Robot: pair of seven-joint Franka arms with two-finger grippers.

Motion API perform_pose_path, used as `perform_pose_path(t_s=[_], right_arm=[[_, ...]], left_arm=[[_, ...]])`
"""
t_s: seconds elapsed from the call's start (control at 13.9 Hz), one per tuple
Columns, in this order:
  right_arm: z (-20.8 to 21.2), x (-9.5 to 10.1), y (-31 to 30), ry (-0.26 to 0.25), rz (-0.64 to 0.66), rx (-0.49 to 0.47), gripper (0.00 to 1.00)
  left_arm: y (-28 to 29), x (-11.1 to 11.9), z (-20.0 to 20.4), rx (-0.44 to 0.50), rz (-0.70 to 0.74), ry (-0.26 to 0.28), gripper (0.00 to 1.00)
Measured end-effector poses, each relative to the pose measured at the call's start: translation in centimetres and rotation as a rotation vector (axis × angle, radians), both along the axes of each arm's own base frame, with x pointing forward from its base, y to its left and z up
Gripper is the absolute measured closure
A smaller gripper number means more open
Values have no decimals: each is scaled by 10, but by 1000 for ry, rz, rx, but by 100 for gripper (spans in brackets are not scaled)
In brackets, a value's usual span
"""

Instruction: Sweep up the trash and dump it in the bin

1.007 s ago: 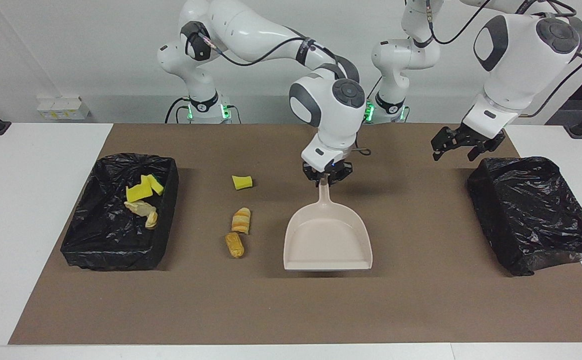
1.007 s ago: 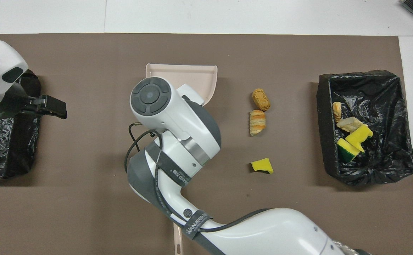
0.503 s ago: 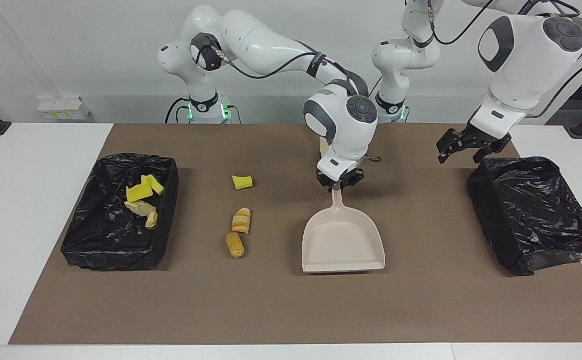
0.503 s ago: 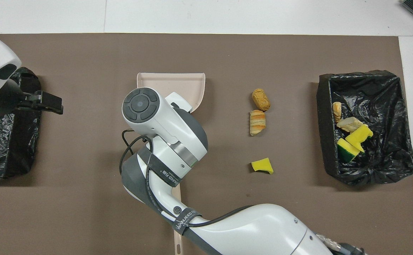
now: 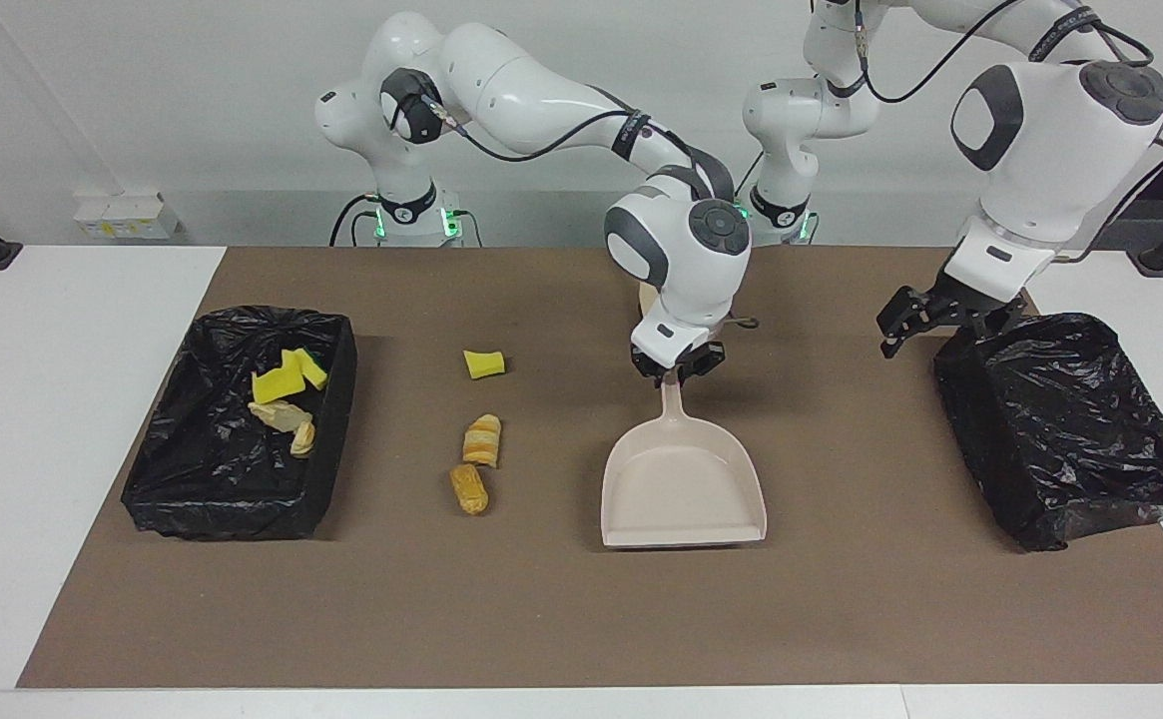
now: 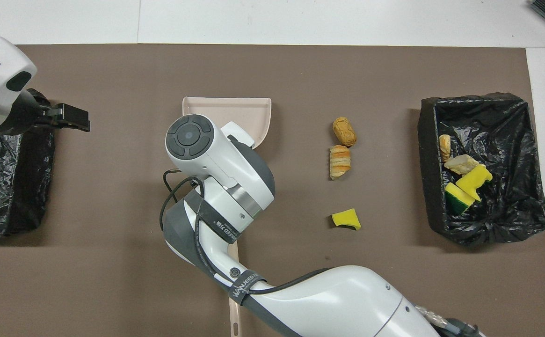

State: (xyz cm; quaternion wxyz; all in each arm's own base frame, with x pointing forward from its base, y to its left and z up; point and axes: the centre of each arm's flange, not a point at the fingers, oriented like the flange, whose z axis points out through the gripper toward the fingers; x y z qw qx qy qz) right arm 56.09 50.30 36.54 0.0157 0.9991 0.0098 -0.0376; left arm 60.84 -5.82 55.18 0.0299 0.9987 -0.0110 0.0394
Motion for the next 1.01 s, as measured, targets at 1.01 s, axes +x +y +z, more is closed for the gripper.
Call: perform_pose_path(t_s=[1.01], right_arm=[[80, 33, -47, -107, -78, 69, 31]], left_arm=[[-41, 39, -52, -25, -52, -113, 0]])
